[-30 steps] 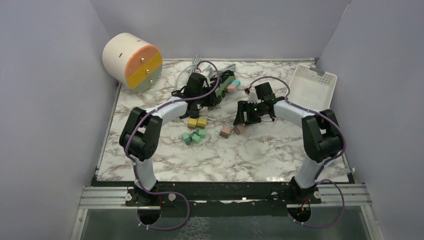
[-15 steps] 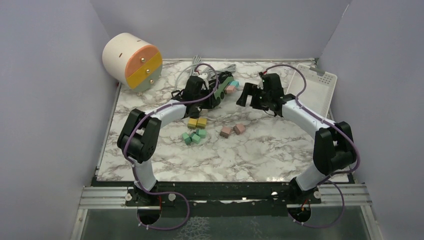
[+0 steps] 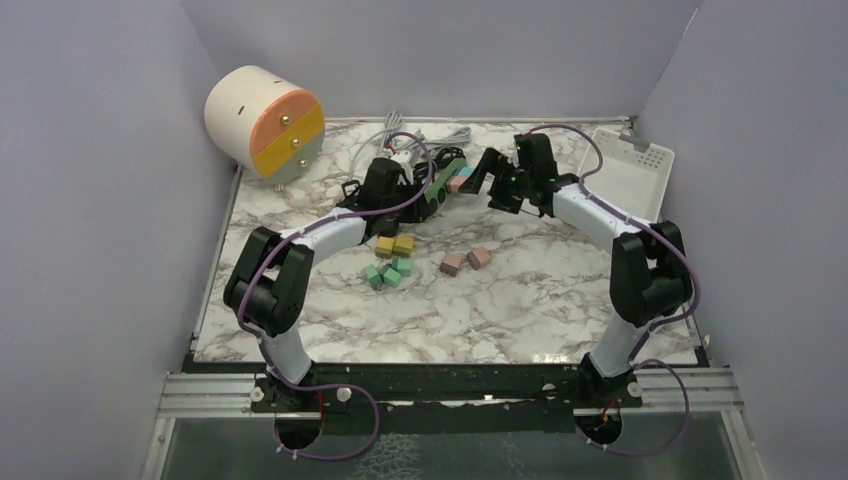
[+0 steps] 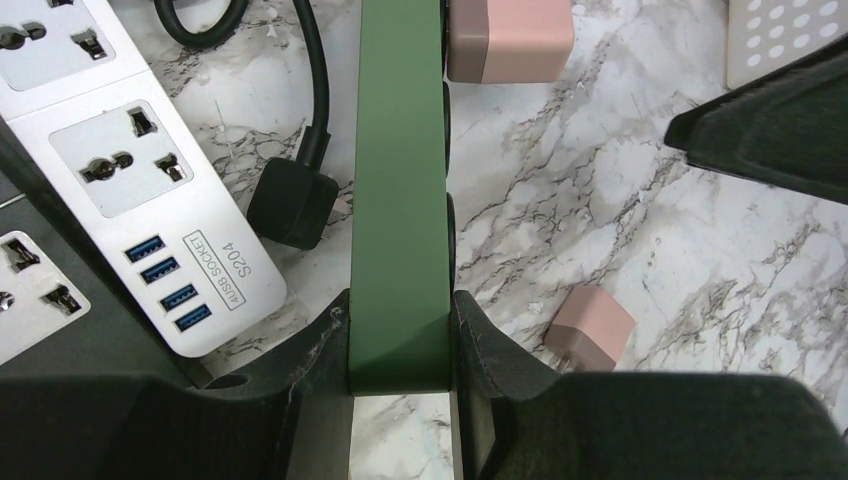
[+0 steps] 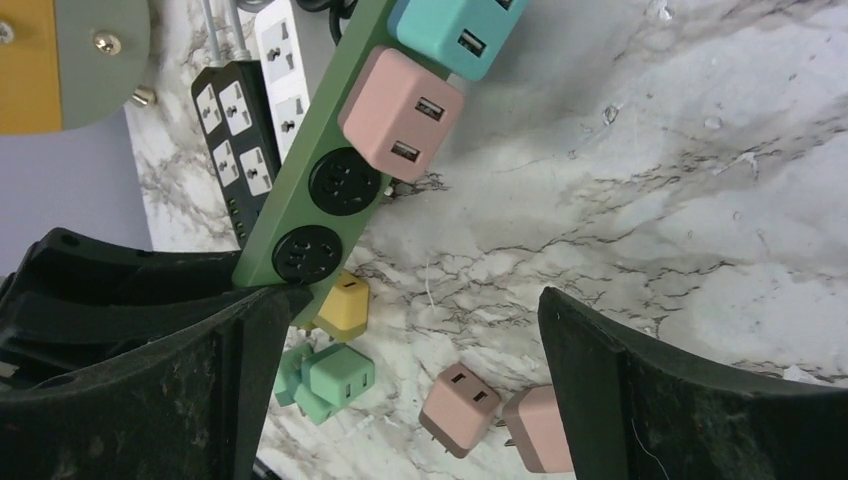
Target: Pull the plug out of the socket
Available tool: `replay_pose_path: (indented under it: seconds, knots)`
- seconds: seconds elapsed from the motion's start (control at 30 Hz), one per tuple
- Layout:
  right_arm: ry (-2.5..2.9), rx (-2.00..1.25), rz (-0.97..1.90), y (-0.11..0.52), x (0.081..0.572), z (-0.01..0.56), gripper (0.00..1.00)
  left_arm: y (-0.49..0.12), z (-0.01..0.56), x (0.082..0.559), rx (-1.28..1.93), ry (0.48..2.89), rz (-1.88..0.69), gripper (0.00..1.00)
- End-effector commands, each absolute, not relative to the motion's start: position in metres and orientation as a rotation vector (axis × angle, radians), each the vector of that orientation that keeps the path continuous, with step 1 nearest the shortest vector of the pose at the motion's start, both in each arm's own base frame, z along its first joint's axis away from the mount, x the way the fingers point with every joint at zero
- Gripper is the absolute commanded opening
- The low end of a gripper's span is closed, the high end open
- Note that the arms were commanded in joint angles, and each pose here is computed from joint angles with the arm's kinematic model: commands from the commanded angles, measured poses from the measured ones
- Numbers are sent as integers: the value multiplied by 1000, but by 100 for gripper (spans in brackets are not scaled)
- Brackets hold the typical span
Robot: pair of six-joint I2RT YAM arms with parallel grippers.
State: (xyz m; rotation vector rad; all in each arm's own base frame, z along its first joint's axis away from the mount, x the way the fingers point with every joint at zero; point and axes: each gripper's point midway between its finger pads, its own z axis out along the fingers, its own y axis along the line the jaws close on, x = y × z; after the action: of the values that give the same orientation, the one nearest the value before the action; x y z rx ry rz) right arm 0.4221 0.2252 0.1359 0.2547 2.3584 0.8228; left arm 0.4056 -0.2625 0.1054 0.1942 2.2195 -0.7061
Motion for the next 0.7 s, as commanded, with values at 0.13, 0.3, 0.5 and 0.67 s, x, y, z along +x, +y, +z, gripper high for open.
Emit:
replay_pose_path:
  seconds: [0.13,0.3,0.5,0.67]
  knots:
    - [2357,353,1008,243,436,145,99,-264,169,421,198,1995,-726,0]
    - [2384,397,1076,254,442,140,100,-264,172,420,210,1972,-732,0]
    - [2406,466,1122,262,452,131,99,-264,174,419,215,1965,-728,0]
    - [2401,534,1146,267,465,120,87,-266,176,418,220,1959,-735,0]
